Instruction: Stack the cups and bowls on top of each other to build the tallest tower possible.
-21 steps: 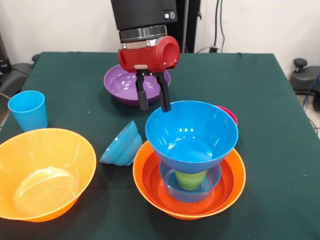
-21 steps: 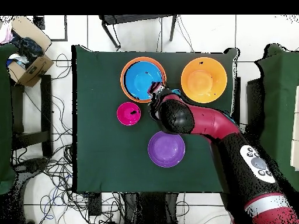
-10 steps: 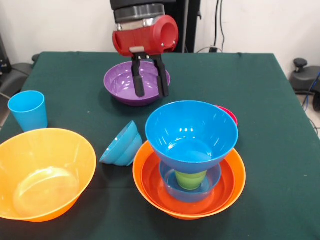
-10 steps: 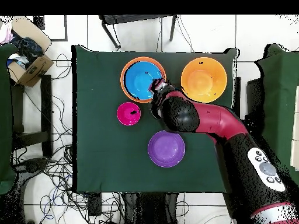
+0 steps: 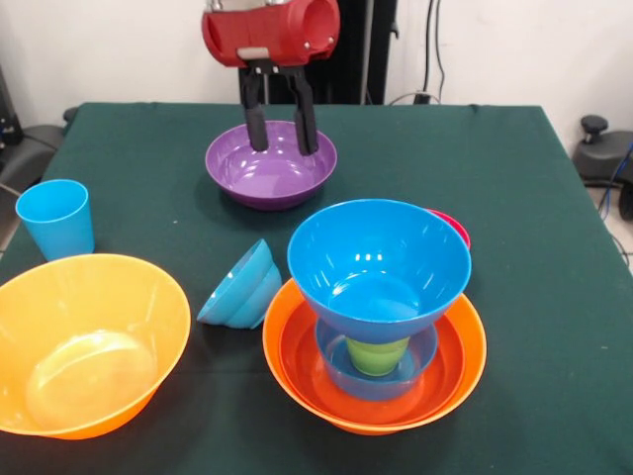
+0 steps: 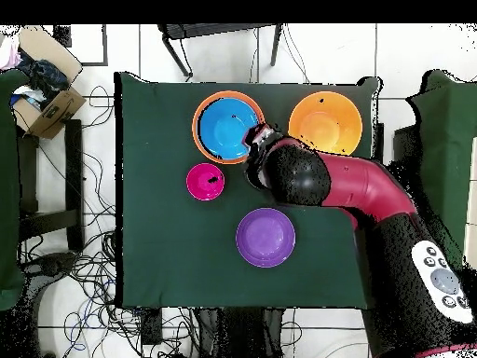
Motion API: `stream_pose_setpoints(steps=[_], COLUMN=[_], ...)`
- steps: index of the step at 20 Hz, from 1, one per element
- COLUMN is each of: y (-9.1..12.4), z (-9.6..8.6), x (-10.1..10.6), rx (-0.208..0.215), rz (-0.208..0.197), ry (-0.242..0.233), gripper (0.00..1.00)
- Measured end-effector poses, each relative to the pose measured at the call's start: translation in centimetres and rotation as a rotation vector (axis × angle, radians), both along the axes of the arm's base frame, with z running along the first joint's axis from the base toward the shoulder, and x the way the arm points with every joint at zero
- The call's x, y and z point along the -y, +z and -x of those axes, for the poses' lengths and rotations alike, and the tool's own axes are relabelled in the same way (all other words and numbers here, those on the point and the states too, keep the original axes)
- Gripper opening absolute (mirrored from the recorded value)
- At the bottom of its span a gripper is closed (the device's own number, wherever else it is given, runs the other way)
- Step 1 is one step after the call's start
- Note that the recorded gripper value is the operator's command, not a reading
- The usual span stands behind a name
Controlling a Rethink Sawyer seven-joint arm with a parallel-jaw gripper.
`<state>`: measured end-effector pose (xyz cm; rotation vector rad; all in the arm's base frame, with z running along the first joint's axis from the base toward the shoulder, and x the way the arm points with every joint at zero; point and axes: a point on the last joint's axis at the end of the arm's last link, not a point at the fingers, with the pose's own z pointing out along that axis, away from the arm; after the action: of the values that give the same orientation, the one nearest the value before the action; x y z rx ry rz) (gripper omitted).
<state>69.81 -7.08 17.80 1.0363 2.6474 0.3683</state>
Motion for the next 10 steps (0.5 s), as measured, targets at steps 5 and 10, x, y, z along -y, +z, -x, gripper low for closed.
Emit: stream_pose_setpoints(steps=[5,10], y=[1.7,4.0], z=[-1.5,-3.8], x=[0.3,0.2], rx=[-0.017,-0.020], rz=[0.012,0.024], ry=[0.007,0.016], gripper=[1.00,1.00])
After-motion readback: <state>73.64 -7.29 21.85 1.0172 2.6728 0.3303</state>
